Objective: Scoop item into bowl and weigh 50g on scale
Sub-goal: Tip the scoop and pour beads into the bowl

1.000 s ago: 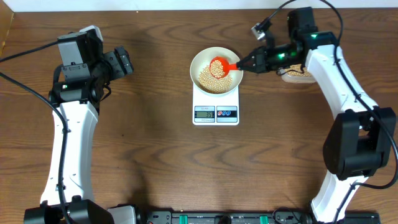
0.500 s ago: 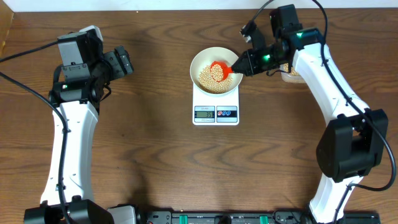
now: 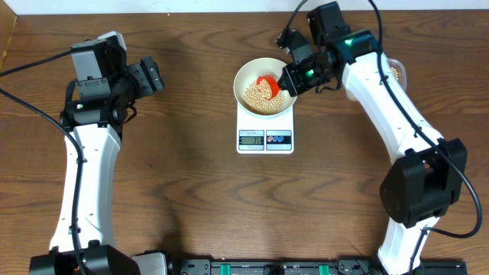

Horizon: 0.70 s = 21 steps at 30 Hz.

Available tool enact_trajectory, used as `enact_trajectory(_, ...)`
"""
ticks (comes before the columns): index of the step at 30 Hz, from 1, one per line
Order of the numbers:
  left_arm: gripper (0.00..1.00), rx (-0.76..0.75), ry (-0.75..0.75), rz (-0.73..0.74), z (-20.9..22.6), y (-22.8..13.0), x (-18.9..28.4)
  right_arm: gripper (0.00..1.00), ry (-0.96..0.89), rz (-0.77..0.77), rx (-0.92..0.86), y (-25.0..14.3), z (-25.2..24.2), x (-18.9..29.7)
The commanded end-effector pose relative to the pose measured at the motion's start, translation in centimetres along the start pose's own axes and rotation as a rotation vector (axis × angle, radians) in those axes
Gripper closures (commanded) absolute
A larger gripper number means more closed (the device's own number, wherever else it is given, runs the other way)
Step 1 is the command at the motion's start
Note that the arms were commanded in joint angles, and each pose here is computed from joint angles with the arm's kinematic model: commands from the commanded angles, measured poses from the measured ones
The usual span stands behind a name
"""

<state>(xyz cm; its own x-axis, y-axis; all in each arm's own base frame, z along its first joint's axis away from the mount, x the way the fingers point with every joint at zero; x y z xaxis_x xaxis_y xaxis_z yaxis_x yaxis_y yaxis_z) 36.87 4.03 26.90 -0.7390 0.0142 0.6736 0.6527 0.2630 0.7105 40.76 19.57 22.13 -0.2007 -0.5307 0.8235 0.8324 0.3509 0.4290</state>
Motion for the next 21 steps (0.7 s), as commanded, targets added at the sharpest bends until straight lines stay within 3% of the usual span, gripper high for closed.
enact_trajectory(1,0.09,-0.013,0.01,-0.01,0.11,0.32,0.24,0.99,-0.023,-0.007,0.043,0.51,0.27,0.0)
enact_trajectory(21,0.09,-0.013,0.01,-0.01,0.11,0.32,0.24,0.99,-0.048,-0.005,0.061,0.52,0.04,-0.01)
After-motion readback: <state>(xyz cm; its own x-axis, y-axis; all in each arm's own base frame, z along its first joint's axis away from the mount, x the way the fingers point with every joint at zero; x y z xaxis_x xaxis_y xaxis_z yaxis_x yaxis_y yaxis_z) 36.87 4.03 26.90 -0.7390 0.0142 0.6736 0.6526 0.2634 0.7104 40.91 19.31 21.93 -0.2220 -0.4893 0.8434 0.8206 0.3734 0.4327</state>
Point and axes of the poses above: each gripper's point midway between its finger pads, its own x axis back along the fingers, its own z axis along the line the jaws close on, y = z × x, the point moved 7 cm from there along x, back along the fingers, and after that the axes turned 3 degrees about -x, right-handed, at the moved point
